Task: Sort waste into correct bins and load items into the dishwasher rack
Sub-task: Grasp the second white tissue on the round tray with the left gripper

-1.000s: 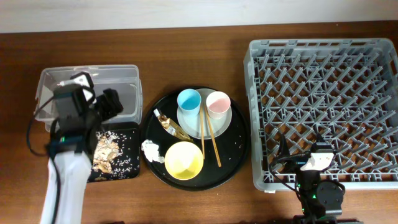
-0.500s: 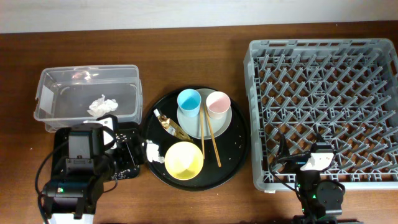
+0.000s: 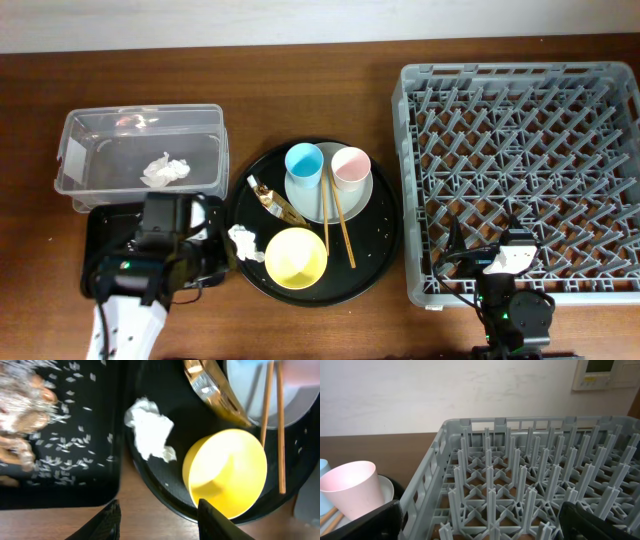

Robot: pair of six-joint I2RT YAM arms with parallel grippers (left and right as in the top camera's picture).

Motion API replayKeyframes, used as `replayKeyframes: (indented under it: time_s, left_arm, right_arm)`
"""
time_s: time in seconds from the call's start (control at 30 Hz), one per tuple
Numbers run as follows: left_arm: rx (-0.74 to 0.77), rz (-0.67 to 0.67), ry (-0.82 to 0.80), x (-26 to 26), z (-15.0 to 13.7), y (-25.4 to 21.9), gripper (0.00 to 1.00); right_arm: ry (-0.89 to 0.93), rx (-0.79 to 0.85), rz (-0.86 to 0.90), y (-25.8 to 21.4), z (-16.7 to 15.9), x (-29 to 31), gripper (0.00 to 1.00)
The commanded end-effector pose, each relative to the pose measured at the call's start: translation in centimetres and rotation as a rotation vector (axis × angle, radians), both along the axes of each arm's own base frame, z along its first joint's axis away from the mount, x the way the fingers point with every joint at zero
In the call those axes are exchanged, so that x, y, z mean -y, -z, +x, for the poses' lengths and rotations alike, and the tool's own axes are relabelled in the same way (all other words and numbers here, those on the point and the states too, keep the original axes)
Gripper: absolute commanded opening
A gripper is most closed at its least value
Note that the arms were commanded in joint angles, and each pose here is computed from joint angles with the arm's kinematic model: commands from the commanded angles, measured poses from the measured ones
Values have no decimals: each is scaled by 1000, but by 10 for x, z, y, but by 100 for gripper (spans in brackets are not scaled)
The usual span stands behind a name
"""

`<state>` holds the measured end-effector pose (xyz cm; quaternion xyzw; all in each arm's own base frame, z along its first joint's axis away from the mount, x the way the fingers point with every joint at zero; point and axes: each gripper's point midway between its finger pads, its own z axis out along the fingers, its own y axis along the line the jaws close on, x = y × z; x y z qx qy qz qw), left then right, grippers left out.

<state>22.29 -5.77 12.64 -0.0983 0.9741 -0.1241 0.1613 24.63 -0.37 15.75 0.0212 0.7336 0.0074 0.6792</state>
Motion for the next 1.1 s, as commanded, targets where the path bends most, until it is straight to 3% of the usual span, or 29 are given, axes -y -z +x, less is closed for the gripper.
replayKeyframes:
  time_s: [0.0, 0.3, 0.37, 1.07]
  left_arm:
    - [-24, 46, -3, 11, 4, 11, 49]
    - [-61, 213, 7, 34, 17, 46, 49]
    - [-76, 288, -30, 25, 19, 56, 57]
    - [-86, 348, -40, 27, 43, 90, 59]
  right_arm:
    - [7, -3, -7, 2, 0, 2, 98]
    - [7, -3, -7, 2, 0, 2, 98]
    - [7, -3, -7, 2, 0, 2, 98]
    - [7, -3, -7, 2, 0, 2, 98]
